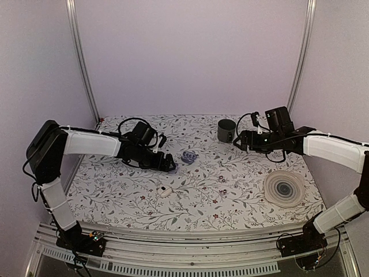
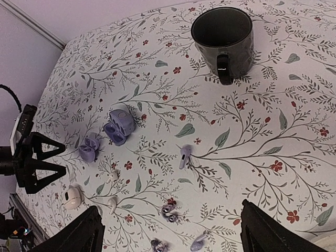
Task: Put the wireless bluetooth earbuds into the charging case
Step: Adjust the charging case at the center of the board.
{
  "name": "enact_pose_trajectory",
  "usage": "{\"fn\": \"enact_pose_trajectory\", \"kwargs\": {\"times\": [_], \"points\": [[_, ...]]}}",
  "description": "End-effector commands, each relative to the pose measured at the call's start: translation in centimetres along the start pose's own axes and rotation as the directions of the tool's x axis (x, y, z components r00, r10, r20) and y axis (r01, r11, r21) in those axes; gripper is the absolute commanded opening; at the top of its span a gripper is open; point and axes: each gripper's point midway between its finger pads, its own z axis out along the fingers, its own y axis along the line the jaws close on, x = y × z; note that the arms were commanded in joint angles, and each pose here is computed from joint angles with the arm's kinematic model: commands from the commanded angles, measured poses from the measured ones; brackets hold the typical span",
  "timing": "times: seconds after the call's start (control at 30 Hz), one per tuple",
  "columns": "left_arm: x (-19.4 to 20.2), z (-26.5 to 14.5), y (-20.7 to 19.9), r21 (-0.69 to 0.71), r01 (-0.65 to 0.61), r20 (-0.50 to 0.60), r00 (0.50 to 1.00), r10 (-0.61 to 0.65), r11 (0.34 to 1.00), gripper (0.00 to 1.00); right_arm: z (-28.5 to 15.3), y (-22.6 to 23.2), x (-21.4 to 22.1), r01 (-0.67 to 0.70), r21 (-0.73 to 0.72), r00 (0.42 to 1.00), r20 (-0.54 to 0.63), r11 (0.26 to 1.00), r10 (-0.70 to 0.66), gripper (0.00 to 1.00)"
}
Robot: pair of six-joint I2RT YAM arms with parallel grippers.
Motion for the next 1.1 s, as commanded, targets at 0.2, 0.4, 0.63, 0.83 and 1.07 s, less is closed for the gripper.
{"fn": "enact_pose_trajectory", "kwargs": {"times": [0.2,0.4,0.63,0.83,1.07], "points": [[-0.4,2.4,0.3,-0.096,0.022,0.005,1.0,-0.021,0.995,0.91,0.6,0.4,-0.1,-0.005,-0.012,1.0,0.001,1.0,0.005,0.92],[-0.6,3.2,-0.3,-0.109,-0.005,0.04,0.999,0.01,0.994,0.88,1.0,0.5,0.3,-0.008,-0.02,1.0,-0.012,1.0,0.008,0.93],[-0.3,4.4,-0.3,-0.107,-0.022,0.031,0.999,0.025,0.994,0.82,0.9,0.5,0.5,-0.01,-0.013,1.0,-0.013,1.0,0.01,0.93],[0.5,5.9,0.1,-0.117,-0.024,0.015,1.0,0.026,0.993,0.8,0.7,0.3,0.8,-0.014,-0.01,1.0,-0.014,1.0,0.014,0.93],[1.3,4.3,-0.4,-0.11,-0.033,0.012,0.999,0.034,0.993,0.81,0.5,0.2,1.1,-0.013,-0.008,1.0,-0.019,1.0,0.013,0.93]]}}
